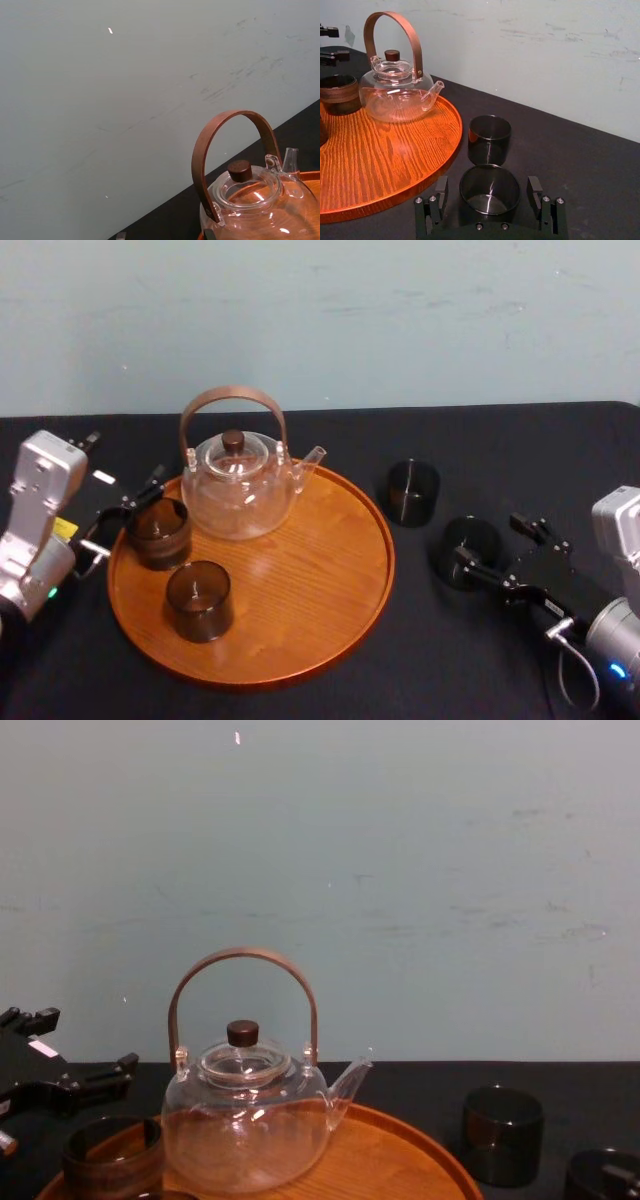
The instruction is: Pick up the glass from the table and place it on the tray.
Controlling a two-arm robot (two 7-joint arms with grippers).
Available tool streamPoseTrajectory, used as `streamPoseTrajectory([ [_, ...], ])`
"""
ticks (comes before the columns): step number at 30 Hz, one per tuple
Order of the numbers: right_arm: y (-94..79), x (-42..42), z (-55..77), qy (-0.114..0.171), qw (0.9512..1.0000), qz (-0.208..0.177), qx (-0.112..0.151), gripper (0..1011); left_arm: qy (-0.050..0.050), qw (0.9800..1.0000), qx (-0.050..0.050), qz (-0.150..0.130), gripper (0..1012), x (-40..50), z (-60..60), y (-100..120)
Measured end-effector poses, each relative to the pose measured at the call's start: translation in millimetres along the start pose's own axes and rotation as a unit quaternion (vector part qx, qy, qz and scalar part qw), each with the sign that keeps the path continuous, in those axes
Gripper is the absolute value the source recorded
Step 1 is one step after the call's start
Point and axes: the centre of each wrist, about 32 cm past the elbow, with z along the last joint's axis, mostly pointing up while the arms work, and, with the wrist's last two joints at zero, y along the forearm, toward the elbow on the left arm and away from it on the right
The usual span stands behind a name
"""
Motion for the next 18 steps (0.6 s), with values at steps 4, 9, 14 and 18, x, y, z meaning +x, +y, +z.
streamPoseTrajectory([
  [4, 0.7, 0.2, -1.8, 0.004, 1.0, 0.0, -0.002, 1002, 0.0, 1.0, 0.0, 0.0, 1001, 0.0, 0.0, 0],
  [9, 1.4, 1.1, -4.7, 0.008, 0.9999, -0.001, -0.006, 1002, 0.0, 1.0, 0.0, 0.0, 1002, 0.0, 0.0, 0],
  [14, 3.4, 2.3, -8.2, 0.015, 0.9998, 0.001, -0.01, 1002, 0.0, 1.0, 0.0, 0.0, 1002, 0.0, 0.0, 0],
  [18, 6.8, 3.7, -11.9, 0.02, 0.9997, 0.003, -0.015, 1002, 0.0, 1.0, 0.0, 0.0, 1001, 0.0, 0.0, 0],
])
